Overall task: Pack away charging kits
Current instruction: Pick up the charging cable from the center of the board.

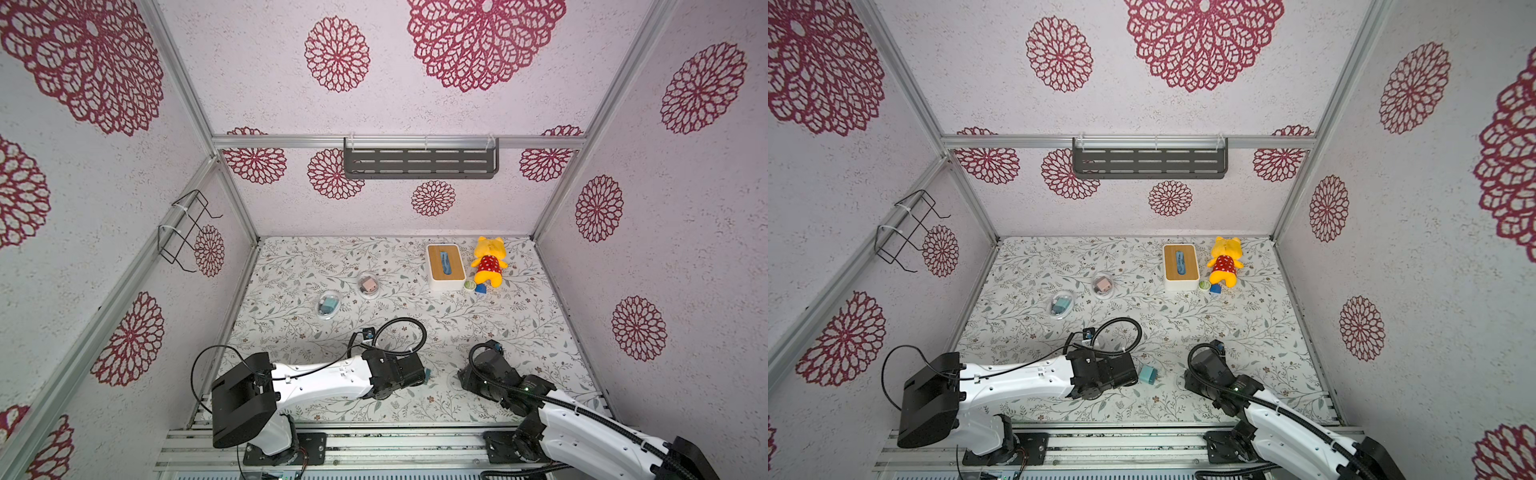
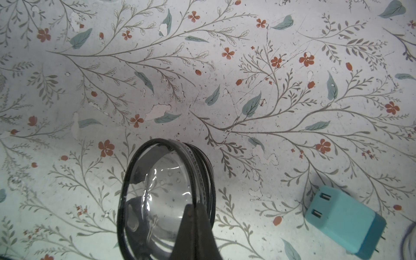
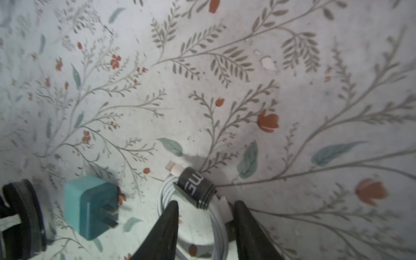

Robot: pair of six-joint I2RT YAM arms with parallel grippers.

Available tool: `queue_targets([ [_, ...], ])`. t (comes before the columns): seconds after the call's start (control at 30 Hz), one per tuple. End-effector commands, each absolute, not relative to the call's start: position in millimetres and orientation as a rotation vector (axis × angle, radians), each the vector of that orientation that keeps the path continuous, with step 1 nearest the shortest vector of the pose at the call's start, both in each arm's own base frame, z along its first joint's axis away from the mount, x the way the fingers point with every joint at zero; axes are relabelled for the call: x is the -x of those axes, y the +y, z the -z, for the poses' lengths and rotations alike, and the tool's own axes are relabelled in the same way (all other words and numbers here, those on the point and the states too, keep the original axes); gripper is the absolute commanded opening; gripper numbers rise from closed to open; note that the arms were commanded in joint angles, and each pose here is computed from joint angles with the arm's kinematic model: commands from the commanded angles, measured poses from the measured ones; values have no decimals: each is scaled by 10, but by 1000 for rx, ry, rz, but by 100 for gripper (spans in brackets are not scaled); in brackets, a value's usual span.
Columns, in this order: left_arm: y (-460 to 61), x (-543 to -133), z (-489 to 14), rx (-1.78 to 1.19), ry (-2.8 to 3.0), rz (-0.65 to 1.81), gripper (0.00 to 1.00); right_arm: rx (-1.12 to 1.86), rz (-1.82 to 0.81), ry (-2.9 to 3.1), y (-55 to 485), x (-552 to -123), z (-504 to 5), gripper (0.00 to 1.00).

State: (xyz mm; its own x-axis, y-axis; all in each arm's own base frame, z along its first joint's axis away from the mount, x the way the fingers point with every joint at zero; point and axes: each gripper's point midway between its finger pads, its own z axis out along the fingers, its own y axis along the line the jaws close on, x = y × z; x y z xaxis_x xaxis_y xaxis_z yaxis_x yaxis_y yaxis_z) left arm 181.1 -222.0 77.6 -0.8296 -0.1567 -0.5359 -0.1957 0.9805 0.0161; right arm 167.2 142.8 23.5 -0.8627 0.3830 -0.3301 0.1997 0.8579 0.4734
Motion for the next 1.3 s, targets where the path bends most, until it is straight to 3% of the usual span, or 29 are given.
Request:
queue_targets([
  [0.0,-2254,-1847,-836,260,2539,-81,0,-529,-772,2614,1651,-1575,-215,41],
  [0.17,-2255,-1849,-849,260,2537,-76,0,-491,-828,2591,1883,-1549,-348,38],
  [0.5,-2302,-1845,-851,258,2539,-23,0,-350,-370,2575,1432,-1648,-469,47],
  [0.97,-2302,-1829,-883,276,2521,110,0,-174,-332,2671,1742,-1680,-201,44],
  [1.27,-2402,-1840,-892,268,2505,224,0,-242,-362,2635,1637,-1651,-207,15],
])
